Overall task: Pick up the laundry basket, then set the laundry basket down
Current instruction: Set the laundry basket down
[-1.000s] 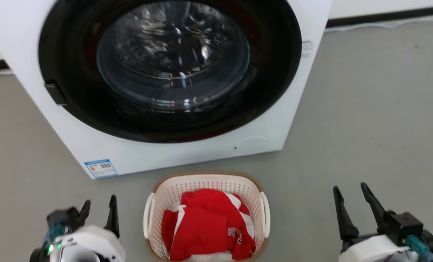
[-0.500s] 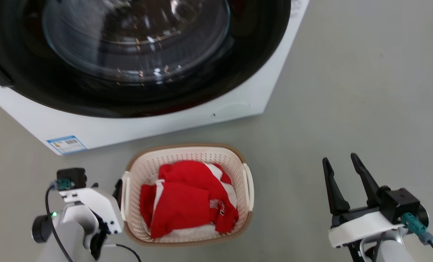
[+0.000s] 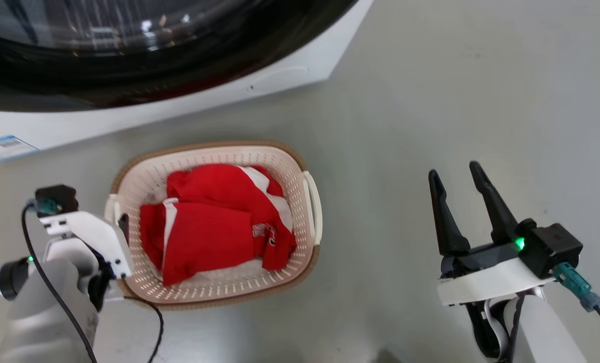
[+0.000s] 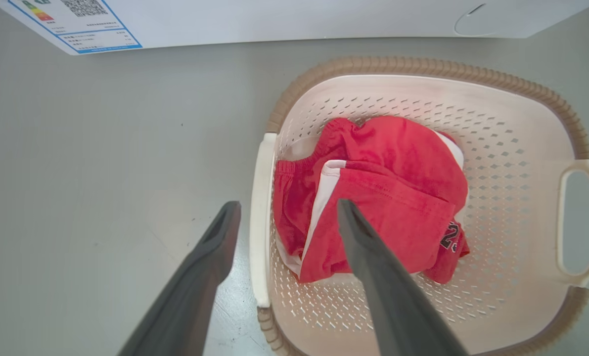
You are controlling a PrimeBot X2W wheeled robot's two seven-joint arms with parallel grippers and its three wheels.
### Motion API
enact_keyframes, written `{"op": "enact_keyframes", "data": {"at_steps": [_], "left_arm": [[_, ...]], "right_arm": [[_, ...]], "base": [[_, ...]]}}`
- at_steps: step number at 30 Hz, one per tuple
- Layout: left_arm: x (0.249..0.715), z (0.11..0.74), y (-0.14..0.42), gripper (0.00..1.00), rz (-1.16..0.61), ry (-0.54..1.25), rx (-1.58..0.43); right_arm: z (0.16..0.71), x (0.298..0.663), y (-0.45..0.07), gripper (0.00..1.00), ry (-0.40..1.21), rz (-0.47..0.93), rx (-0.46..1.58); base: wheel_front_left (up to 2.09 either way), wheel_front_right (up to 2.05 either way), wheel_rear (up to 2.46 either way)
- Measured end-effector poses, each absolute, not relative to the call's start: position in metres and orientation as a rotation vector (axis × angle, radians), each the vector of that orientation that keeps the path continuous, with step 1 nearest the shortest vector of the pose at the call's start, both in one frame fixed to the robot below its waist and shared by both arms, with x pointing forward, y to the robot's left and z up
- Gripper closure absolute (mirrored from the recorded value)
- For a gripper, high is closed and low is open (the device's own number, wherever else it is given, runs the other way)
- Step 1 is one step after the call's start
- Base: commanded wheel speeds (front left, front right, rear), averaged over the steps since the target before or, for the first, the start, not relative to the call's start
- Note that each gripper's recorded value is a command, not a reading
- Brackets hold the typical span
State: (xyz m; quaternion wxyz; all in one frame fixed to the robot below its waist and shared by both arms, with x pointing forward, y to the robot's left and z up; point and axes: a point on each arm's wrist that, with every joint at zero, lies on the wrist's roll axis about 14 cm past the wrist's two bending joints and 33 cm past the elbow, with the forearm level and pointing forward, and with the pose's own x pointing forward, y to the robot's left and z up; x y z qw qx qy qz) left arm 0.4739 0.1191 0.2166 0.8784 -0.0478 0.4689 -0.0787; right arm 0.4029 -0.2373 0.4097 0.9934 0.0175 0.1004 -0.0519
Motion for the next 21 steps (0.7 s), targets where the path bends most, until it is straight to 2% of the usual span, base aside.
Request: {"op": "enact_keyframes", "data": {"at_steps": [20, 21], "left_arm": [[0.481, 0.161, 0.126, 0.00, -0.150, 1.082, -0.044], [0.481, 0.159, 0.125, 0.05, -0.154, 1.085, -0.041]], "right_arm": [[0.381, 0.416, -0.229, 0.00, 0.262, -0.077, 0.026], [0.380, 0.416, -0.230, 0.00, 0.265, -0.077, 0.026]], "base": [[0.00, 0.00, 0.00], [0.00, 0.00, 0.00]]}}
